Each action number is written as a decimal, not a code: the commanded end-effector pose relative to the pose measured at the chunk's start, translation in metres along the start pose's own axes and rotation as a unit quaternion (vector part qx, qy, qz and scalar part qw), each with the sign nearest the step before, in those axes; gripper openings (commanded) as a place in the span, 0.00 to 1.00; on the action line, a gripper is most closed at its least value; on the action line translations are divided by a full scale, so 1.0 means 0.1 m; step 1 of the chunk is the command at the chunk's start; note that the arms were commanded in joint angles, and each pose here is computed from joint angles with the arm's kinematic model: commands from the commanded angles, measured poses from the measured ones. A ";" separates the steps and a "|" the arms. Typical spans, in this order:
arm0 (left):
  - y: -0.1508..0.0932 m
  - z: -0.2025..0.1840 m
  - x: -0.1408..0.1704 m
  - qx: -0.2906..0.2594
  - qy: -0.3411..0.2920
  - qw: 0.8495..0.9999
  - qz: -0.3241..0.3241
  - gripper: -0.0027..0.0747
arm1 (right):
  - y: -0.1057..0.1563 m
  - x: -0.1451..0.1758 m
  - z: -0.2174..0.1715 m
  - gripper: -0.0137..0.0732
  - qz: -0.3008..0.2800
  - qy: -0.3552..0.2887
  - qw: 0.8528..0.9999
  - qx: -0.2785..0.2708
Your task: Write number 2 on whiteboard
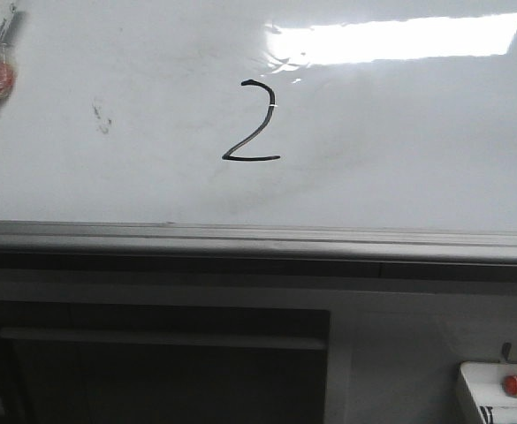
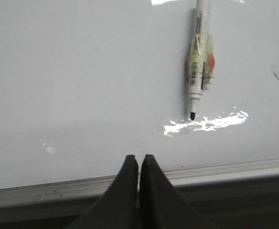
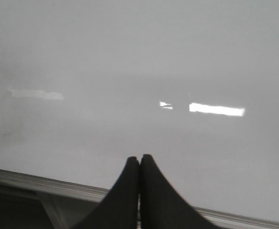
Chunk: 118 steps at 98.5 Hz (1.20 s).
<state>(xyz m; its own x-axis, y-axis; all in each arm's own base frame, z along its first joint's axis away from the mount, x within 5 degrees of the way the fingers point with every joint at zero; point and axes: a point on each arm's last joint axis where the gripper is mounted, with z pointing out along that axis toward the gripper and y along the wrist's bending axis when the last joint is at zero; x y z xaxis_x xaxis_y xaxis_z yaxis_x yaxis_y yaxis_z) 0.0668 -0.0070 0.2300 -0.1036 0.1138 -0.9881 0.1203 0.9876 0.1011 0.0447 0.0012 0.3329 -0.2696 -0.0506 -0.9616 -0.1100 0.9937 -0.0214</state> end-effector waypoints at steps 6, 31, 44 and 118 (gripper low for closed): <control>0.01 -0.06 0.05 -0.017 -0.091 0.995 -0.042 0.01 | -0.01 -0.13 -0.03 0.07 -0.005 -0.043 0.999 0.004; -0.01 -0.11 0.21 -0.021 -0.139 0.988 -0.061 0.01 | -0.01 -0.13 -0.03 0.07 -0.005 -0.043 0.999 0.004; -0.01 -0.11 0.20 -0.021 -0.140 0.988 -0.061 0.01 | -0.01 -0.13 -0.03 0.07 -0.005 -0.043 0.999 0.004; -0.01 -0.11 0.20 -0.021 -0.140 0.988 -0.061 0.01 | -0.01 -0.09 -0.07 0.07 -0.004 -0.062 0.998 0.009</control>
<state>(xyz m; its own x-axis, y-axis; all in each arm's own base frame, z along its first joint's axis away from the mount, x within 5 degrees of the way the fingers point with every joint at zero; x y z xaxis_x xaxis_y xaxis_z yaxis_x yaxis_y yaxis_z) 0.0556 -0.0044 0.2130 0.0901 -0.0072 -0.9959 0.0787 0.9969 -0.0001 0.0432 0.0009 0.3320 -0.2651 -0.0497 -0.9630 -0.1099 0.9937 -0.0211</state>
